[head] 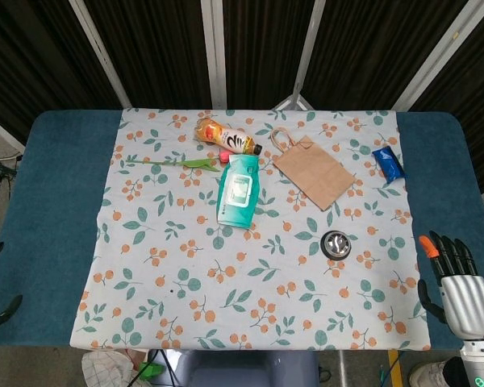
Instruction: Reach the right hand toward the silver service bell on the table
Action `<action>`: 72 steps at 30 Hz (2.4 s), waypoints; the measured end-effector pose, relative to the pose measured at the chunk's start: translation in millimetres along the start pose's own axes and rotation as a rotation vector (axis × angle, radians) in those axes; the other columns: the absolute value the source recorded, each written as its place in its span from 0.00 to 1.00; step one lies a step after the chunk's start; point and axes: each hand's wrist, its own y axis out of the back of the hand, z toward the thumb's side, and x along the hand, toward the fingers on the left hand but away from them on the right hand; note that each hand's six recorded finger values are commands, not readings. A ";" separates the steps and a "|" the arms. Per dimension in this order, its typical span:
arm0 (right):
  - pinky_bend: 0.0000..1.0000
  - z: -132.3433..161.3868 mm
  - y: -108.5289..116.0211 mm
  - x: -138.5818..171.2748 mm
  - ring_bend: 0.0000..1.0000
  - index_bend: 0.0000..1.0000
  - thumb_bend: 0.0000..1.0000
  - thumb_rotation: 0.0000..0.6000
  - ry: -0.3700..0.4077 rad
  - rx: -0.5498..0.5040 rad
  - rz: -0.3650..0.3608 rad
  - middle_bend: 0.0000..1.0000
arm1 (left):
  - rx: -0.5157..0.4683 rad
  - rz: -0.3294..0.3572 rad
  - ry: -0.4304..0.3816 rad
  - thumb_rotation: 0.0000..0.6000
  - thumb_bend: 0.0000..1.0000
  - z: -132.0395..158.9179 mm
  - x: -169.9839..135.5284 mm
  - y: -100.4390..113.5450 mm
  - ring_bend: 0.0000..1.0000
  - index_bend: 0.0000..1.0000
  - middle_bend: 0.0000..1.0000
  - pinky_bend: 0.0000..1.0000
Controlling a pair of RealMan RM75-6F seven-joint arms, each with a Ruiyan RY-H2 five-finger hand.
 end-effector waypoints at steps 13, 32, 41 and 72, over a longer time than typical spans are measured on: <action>0.00 47.5 -33.8 -47.7 0.00 0.03 0.82 1.00 0.103 -0.048 0.099 0.00 | 0.008 -0.010 0.005 1.00 0.33 0.9 1.5 -3.5 0.00 0.08 0.00 0.10; 0.00 103.7 -104.5 -123.4 0.00 0.03 1.00 1.00 0.151 -0.044 0.263 0.00 | 0.016 -0.020 0.034 1.00 0.33 -2.9 9.4 -7.2 0.00 0.07 0.00 0.10; 0.00 101.2 -132.7 -138.7 0.00 0.03 1.00 1.00 0.128 -0.061 0.283 0.00 | 0.030 -0.020 0.045 1.00 0.33 -2.1 10.5 -8.9 0.00 0.07 0.00 0.10; 0.00 95.4 -205.0 -136.0 0.00 0.03 1.00 1.00 0.108 -0.087 0.437 0.00 | 0.051 -0.050 0.035 1.00 0.33 5.0 12.2 -17.5 0.00 0.07 0.00 0.10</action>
